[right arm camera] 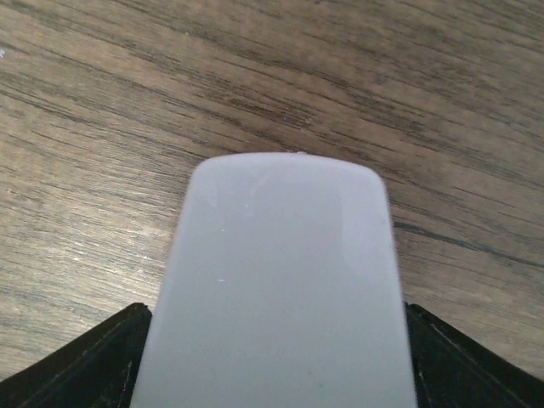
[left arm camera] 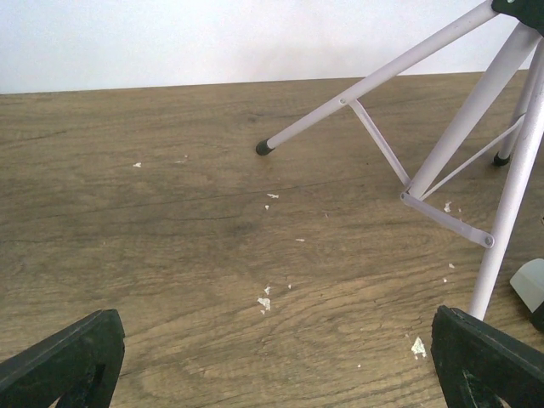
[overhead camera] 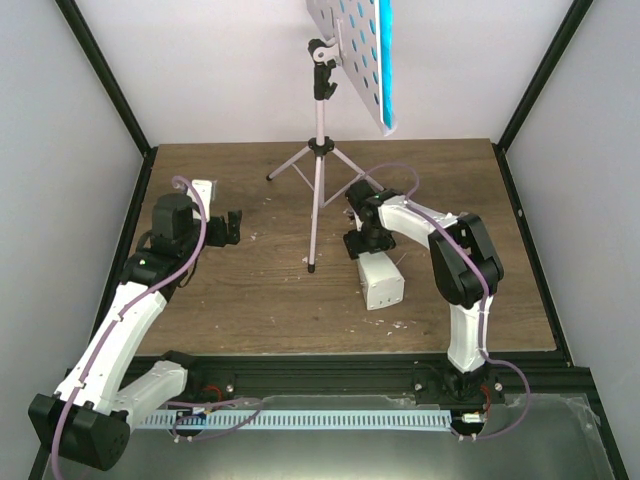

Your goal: Pack up the instrument practice props

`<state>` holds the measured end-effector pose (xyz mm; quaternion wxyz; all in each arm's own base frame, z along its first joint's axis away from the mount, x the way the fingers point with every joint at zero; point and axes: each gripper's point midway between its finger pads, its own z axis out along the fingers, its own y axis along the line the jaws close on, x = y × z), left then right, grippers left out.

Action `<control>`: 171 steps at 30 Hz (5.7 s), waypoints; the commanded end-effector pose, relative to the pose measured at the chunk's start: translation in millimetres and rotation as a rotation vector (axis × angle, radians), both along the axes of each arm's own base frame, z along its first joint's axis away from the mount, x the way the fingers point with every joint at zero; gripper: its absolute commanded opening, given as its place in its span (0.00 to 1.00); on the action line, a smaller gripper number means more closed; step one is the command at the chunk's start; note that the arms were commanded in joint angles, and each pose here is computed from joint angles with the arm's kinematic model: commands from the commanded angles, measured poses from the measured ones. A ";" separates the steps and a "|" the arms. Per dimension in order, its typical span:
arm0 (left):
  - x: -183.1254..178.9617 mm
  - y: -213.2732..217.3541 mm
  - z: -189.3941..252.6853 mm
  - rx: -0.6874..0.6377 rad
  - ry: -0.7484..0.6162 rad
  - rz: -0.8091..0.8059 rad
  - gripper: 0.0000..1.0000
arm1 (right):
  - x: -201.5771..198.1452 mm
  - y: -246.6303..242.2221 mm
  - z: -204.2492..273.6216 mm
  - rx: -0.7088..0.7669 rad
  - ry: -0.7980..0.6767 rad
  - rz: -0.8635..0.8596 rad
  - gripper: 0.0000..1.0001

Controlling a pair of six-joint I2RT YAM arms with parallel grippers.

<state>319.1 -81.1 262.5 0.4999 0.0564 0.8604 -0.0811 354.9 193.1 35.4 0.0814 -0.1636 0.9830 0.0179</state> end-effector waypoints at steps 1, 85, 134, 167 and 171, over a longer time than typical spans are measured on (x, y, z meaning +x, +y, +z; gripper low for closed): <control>0.5 -0.6 1.4 -0.014 -0.012 -0.001 1.00 | -2.3 2.5 -3.4 0.019 0.003 0.008 0.75; -4.7 -2.7 7.1 0.041 -0.093 -0.015 0.98 | -127.5 75.4 177.7 0.870 -1.084 0.410 1.00; -2.0 2.3 5.1 0.062 -0.110 0.011 0.98 | -124.1 -3.6 39.5 0.756 -0.387 -0.235 1.00; -52.9 -259.3 -5.0 -0.247 0.013 -1.053 0.89 | -85.1 -44.0 192.5 0.828 -0.845 -0.111 1.00; -60.2 -270.2 -16.4 -0.223 0.034 -1.111 0.89 | -86.8 -43.1 189.3 0.834 -0.831 -0.112 1.00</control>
